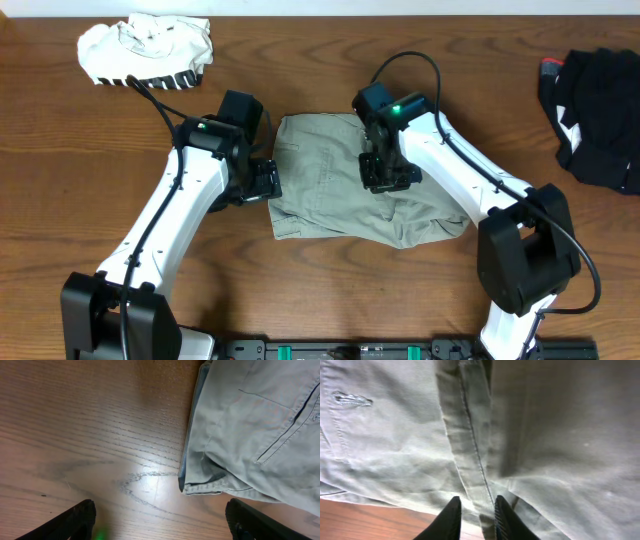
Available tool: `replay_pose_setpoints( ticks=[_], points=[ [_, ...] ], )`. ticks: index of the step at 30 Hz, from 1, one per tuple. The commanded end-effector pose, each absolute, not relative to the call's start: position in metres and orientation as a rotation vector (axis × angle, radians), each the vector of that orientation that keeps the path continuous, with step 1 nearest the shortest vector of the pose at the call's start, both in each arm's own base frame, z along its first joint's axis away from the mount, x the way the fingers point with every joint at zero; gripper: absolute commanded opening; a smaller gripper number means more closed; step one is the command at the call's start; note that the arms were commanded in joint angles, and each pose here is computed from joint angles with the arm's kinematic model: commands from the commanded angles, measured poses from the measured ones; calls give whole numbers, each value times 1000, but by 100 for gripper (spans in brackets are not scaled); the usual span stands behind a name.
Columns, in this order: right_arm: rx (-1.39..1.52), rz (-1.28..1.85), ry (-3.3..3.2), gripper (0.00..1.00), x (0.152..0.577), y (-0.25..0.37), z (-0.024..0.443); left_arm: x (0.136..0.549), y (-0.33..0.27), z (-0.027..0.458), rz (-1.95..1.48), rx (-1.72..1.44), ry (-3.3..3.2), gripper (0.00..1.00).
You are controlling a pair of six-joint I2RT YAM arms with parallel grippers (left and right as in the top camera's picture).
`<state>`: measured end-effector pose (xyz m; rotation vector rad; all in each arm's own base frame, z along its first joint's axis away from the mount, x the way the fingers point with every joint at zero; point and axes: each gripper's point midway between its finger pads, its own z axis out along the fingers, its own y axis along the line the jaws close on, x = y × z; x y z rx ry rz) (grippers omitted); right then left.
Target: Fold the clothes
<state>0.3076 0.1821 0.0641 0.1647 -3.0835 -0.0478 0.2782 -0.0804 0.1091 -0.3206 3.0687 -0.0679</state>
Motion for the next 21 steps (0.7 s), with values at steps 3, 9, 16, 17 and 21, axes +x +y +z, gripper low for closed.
replay_pose_setpoints(
  ticks=[3, 9, 16, 17, 21],
  points=[
    [134, 77, -3177, 20, 321, 168, 94, 278, -79, 109, -68, -309, 3075, 85],
    [66, 129, -3154, 15, 315, 143, 108, 278, -79, 109, -67, -308, 3076, 86],
    [55, 151, -3047, 15, 285, 131, 59, 278, -79, 109, -67, -309, 3076, 86],
    [53, 117, -3041, 15, 281, 134, 49, 278, -79, 109, -67, -308, 3076, 86],
    [16, 75, -3041, 19, 276, 136, 29, 278, -79, 109, -68, -308, 3075, 86]
  ],
)
